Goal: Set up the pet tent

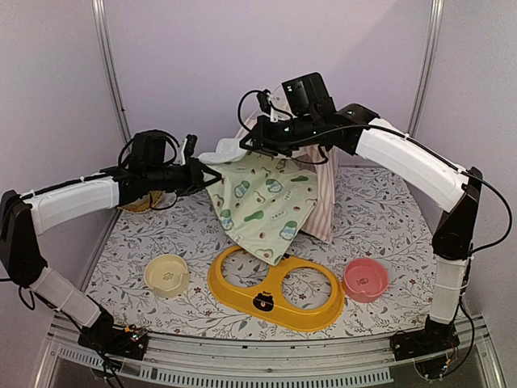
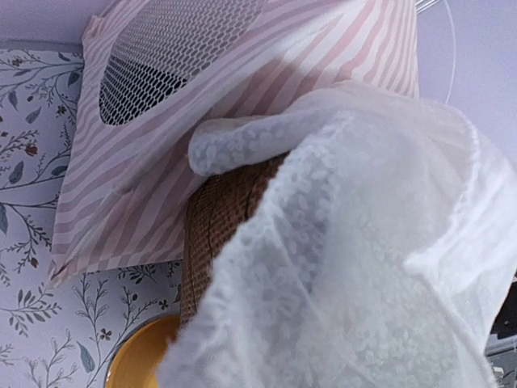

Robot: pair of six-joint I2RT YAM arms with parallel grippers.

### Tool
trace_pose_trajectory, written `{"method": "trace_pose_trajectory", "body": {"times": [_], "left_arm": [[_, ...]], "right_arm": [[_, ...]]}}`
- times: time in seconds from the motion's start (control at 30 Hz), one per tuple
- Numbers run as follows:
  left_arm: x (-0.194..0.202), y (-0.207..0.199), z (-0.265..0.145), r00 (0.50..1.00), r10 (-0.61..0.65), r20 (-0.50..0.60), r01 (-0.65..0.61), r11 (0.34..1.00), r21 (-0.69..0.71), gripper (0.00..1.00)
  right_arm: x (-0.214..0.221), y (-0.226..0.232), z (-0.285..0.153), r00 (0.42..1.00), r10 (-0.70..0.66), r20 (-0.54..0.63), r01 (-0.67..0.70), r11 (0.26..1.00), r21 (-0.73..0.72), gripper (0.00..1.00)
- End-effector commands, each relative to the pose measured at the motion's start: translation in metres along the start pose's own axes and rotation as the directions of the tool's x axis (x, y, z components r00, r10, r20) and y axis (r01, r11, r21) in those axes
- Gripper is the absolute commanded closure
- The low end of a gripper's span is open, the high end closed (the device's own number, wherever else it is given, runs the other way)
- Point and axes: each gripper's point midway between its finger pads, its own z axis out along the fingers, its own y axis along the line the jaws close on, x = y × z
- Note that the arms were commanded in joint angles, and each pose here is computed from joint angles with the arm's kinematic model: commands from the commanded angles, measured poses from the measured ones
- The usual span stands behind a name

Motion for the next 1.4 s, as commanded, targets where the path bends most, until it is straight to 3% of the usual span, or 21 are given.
{"method": "trace_pose_trajectory", "body": {"times": [0.0, 0.13, 0.27, 0.4, 0.6, 0.8, 0.93, 1.03, 1.2, 1.37], "left_arm": [[0.029, 0.024, 0.005, 0.998, -0.018, -0.062, 0.017, 1.0, -0.022, 0.92], [0.048, 0.047, 0.015, 0.994, -0.047, -0.099, 0.041, 0.997, -0.059, 0.94], [0.058, 0.06, 0.019, 0.992, -0.061, -0.111, 0.052, 0.995, -0.084, 0.93], [0.062, 0.068, 0.02, 0.992, -0.055, -0.111, 0.043, 0.993, -0.109, 0.85], [0.067, 0.079, 0.018, 0.993, -0.033, -0.113, 0.015, 0.987, -0.159, 0.69], [0.074, 0.083, 0.013, 0.993, -0.013, -0.115, -0.007, 0.986, -0.169, 0.62], [0.082, 0.08, 0.01, 0.991, 0.029, -0.13, -0.051, 0.984, -0.171, 0.51], [0.083, 0.075, 0.005, 0.99, 0.066, -0.121, -0.087, 0.981, -0.176, 0.43], [0.068, 0.07, -0.017, 0.989, 0.14, -0.053, -0.149, 0.957, -0.251, 0.32], [0.05, 0.071, -0.039, 0.979, 0.202, 0.007, -0.187, 0.921, -0.341, 0.25]], "right_arm": [[0.031, -0.01, 0.01, 0.995, -0.034, -0.097, 0.036, 0.999, 0.019, 0.95], [0.055, -0.03, 0.018, 0.986, -0.044, -0.161, 0.055, 0.996, 0.064, 0.83], [0.053, -0.029, 0.003, 0.986, -0.108, -0.125, 0.12, 0.989, 0.092, 0.52], [0.048, -0.026, -0.026, 0.981, -0.178, -0.074, 0.185, 0.977, 0.108, 0.27], [0.048, -0.051, -0.066, 0.97, -0.243, -0.033, 0.243, 0.939, 0.243, 0.09], [0.06, -0.095, -0.089, 0.98, -0.197, -0.032, 0.196, 0.914, 0.356, 0.05], [0.077, -0.126, -0.097, 0.981, -0.187, -0.044, 0.187, 0.871, 0.454, 0.03], [0.079, -0.153, -0.114, 0.987, -0.157, 0.023, 0.125, 0.856, 0.502, 0.03], [0.081, -0.187, -0.136, 0.986, -0.125, 0.108, 0.045, 0.834, 0.55, 0.08], [0.086, -0.21, -0.122, 0.99, -0.118, 0.08, 0.053, 0.826, 0.561, 0.23]]}}
